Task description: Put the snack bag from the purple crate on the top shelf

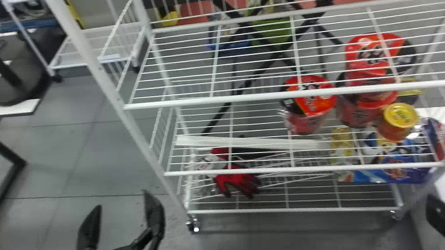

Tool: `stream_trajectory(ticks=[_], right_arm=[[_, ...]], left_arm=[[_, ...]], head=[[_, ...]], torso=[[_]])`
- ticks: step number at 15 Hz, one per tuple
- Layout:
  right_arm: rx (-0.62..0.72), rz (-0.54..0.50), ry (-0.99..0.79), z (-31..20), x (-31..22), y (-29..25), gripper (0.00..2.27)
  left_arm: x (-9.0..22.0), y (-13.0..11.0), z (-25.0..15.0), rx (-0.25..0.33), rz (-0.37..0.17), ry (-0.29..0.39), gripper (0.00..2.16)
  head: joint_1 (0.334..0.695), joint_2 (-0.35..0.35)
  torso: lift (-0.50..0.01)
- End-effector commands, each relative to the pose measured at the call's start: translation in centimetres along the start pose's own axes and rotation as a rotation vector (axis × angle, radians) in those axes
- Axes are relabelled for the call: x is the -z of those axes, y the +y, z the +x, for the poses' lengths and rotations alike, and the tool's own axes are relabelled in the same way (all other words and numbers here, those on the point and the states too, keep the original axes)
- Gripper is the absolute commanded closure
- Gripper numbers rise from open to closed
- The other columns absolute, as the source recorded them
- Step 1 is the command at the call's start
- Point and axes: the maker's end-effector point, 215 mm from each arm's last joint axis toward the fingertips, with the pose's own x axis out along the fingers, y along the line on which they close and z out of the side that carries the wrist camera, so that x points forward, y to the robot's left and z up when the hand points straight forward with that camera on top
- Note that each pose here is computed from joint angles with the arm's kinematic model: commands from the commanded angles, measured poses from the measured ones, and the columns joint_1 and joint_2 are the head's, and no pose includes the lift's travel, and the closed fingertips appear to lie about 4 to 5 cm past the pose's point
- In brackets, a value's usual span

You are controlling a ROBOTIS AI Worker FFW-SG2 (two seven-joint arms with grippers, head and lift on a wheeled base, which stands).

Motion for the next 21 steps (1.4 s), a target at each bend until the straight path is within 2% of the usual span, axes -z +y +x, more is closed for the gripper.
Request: stream_trajectory(ticks=[1, 2, 3, 4, 6, 7, 10, 15, 18, 21], right_arm=[[-0.026, 0.207, 0.29, -6.0, 5.4, -3.6, 0.0], [-0.031, 0.281, 0.054, -7.1, -2.5, -7.0, 0.0], [-0.006, 0.308, -0.118, -9.4, -7.9, -10.6, 0.0], [0.049, 0.361, -0.206, -12.3, -9.2, -15.1, 0.0], [0.108, 0.433, -0.148, -13.1, -6.5, -20.9, 0.0], [0.139, 0.453, -0.095, -12.9, -4.7, -22.7, 0.0], [0.262, 0.468, 0.137, -11.0, 2.4, -27.9, 0.1], [0.308, 0.523, 0.408, -7.4, 10.3, -32.2, 0.0], [0.333, 0.545, 0.536, -6.2, 14.3, -33.2, 0.0], [0.315, 0.516, 0.646, -3.1, 16.2, -32.3, 0.0]], left_arm=[[0.1, 0.0, 0.0, 0.002, 0.001, 0.003, 0.06], [0.2, 0.0, 0.1, 0.003, 0.002, 0.004, 0.06], [0.0, -0.1, 0.3, 0.012, 0.003, 0.0, 0.06], [0.0, -1.2, 1.1, 0.038, -0.003, -0.007, 0.06], [0.4, -2.5, 1.3, 0.064, -0.006, 0.007, 0.06], [0.6, -2.7, 1.3, 0.07, -0.002, 0.016, 0.06], [1.2, -3.3, 1.2, 0.08, -0.005, 0.025, 0.06], [2.1, -3.4, 0.9, 0.083, 0.0, 0.04, 0.06], [2.2, -3.5, 1.1, 0.085, -0.003, 0.04, 0.06], [2.1, -3.1, 0.9, 0.072, -0.004, 0.035, 0.06]], head=[[0.695, 0.06], [0.695, 0.036], [0.695, -0.028], [0.695, -0.073], [0.695, -0.197], [0.695, -0.341], [0.695, -0.35], [0.695, -0.35], [0.695, -0.35], [0.695, -0.35]], torso=[[-0.452], [-0.452], [-0.452], [-0.452], [-0.452], [-0.452], [-0.452], [-0.452], [-0.452], [-0.452]])
